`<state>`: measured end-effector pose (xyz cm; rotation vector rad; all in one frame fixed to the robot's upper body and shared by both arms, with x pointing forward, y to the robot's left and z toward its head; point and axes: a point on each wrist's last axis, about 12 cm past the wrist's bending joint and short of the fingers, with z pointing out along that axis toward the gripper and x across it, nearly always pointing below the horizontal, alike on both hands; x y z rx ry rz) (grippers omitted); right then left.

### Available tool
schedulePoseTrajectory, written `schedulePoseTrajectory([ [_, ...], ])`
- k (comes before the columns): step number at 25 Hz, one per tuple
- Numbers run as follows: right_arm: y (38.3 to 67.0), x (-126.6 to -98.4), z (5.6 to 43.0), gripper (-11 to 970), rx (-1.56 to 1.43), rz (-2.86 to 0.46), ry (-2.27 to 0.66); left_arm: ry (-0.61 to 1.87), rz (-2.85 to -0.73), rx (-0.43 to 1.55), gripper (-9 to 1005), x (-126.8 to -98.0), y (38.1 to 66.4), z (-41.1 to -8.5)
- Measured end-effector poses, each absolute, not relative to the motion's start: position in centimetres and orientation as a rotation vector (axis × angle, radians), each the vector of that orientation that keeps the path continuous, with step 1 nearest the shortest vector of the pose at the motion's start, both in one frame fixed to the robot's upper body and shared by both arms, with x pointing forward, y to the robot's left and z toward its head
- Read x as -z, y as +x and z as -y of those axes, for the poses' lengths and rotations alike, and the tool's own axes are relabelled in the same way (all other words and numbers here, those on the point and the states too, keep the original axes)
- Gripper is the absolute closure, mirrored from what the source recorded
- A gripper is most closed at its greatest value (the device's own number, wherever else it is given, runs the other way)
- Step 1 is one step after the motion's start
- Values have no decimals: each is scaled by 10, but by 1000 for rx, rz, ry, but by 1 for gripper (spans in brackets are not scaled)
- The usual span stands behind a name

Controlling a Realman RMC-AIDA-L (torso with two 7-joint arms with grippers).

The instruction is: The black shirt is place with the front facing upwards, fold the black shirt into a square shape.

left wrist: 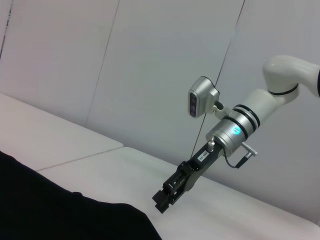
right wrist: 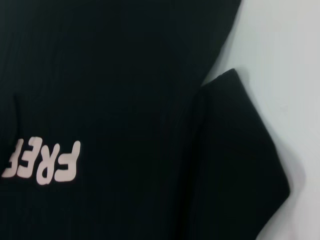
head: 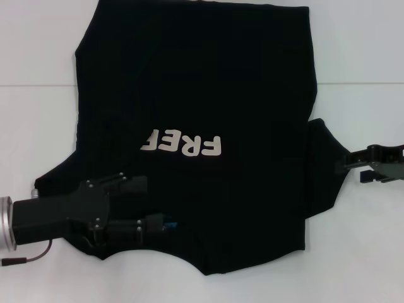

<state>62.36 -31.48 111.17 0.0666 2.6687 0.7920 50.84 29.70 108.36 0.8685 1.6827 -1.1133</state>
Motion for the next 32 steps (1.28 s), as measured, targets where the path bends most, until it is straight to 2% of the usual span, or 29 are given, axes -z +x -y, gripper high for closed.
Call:
schedulePoseTrajectory([
  [19, 627, -1102, 292, 187, -759, -2685, 5, 866, -1677, 1117, 46, -1084, 508, -296],
  [32, 629, -1099, 291, 186, -741, -2671, 15, 866, -1678, 1120, 47, -1083, 508, -296],
])
